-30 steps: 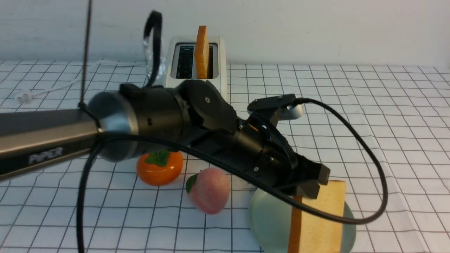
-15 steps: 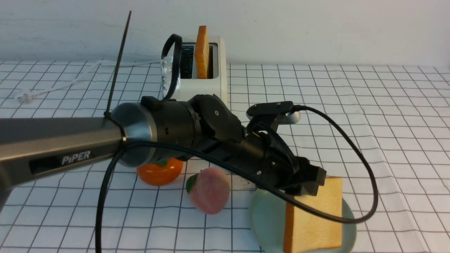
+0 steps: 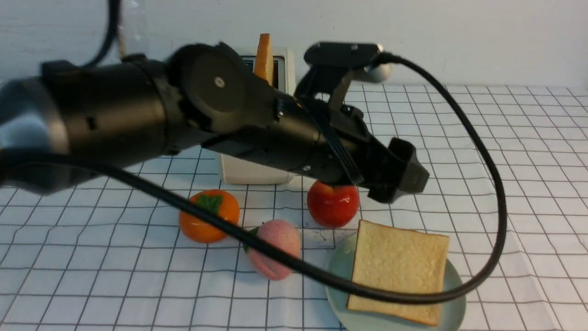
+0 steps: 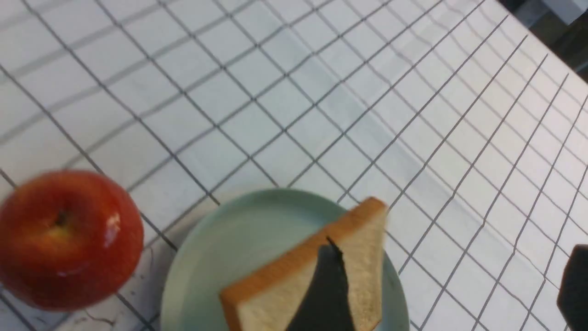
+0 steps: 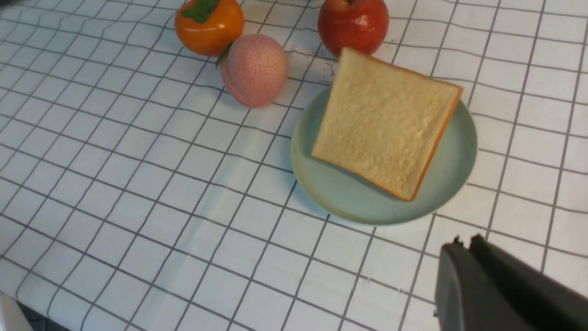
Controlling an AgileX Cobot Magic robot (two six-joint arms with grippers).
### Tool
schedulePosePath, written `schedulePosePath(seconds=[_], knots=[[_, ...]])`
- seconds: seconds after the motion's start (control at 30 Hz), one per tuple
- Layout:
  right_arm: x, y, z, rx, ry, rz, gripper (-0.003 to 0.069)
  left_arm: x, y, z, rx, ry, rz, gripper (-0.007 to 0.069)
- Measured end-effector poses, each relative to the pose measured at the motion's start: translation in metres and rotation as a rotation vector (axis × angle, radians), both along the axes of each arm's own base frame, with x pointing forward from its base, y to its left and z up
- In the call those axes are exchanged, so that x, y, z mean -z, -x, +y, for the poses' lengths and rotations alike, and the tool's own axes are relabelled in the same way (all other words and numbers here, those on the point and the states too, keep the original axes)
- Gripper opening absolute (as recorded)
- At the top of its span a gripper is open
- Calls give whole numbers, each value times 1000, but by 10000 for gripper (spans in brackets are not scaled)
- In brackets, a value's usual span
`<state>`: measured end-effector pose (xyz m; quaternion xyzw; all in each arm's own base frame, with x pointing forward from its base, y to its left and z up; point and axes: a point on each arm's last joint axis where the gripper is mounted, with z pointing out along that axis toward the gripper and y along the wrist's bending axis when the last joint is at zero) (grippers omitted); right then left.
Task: Take toasted bread from bread machine on white checkered table place on plate.
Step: 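Place the slice of bread on the plate with the left gripper, then grasp the toast slice in the toaster and pull it up out of the slot with the right gripper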
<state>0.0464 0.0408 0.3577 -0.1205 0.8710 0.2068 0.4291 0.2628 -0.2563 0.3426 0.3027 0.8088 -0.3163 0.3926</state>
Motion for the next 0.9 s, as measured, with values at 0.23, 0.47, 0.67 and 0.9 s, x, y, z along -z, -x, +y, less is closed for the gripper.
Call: schedulePosePath(seconds=[0.23,0.47,0.67,0.9], knots=[[2,-15,5,-18,-38,70,21,-69,48,44,17,19,-155,118],[-1,-62,17,-106,-99,152,22,-91,85,90,-125,-15,-135,-13],[-5,-122,34,-184,-135,220,22,-77,127,149,-353,-19,-132,-13],[-14,-180,101,-350,-58,182,22,-62,181,214,-549,86,-161,-13]])
